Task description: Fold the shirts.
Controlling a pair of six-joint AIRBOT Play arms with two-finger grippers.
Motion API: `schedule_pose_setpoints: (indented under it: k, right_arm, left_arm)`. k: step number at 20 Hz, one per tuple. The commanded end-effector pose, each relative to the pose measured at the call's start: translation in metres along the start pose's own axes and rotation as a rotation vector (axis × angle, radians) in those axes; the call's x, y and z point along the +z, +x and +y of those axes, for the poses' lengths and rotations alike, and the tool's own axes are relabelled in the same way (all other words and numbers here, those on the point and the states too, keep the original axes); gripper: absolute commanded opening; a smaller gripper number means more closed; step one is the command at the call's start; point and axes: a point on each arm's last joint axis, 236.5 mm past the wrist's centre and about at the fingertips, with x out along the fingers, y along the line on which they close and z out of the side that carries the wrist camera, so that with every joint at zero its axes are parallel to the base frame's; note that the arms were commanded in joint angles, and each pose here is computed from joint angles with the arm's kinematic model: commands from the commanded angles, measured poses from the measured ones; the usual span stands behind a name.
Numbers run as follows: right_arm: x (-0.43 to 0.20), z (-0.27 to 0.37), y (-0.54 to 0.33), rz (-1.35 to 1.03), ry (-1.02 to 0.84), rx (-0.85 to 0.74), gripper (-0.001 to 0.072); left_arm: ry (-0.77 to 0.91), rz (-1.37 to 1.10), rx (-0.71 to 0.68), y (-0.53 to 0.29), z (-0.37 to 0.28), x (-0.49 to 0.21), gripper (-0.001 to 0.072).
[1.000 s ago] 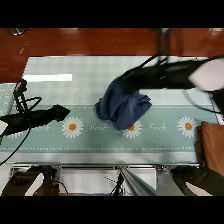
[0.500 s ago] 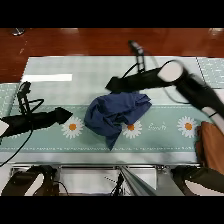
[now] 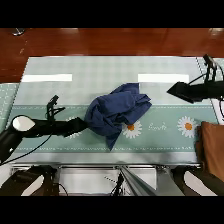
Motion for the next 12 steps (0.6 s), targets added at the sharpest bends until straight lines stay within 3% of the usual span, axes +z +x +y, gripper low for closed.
schedule_pose_setpoints:
  k: [1, 4, 5, 6, 7, 12]
  right_arm:
    - [-0.038, -0.031, 0.02, 0.044, 0.084, -0.025, 0.0627]
    - [-0.038, -0.037, 0.026, 0.024, 0.098, -0.034, 0.0621]
    - [-0.038, -0.038, 0.029, 0.027, 0.108, -0.034, 0.0621]
    - [-0.04, -0.039, 0.034, 0.041, 0.119, -0.03, 0.062]
    - [-0.043, -0.04, 0.04, 0.062, 0.138, -0.023, 0.0621]
    - [-0.036, -0.033, 0.08, 0.081, 0.248, 0.089, 0.0618]
  left_arm:
    - [-0.075, -0.045, -0.085, 0.039, -0.009, 0.031, 0.0703]
    - [-0.047, -0.008, -0.126, 0.064, -0.023, 0.045, 0.07]
    - [-0.042, 0.008, -0.126, 0.07, -0.025, 0.049, 0.0645]
    - [-0.025, 0.03, -0.138, 0.074, -0.029, 0.052, 0.0162]
    - [0.02, 0.037, -0.155, 0.074, -0.035, 0.058, 0.0027]
    - [0.036, 0.006, -0.213, 0.053, -0.05, 0.086, 0.0025]
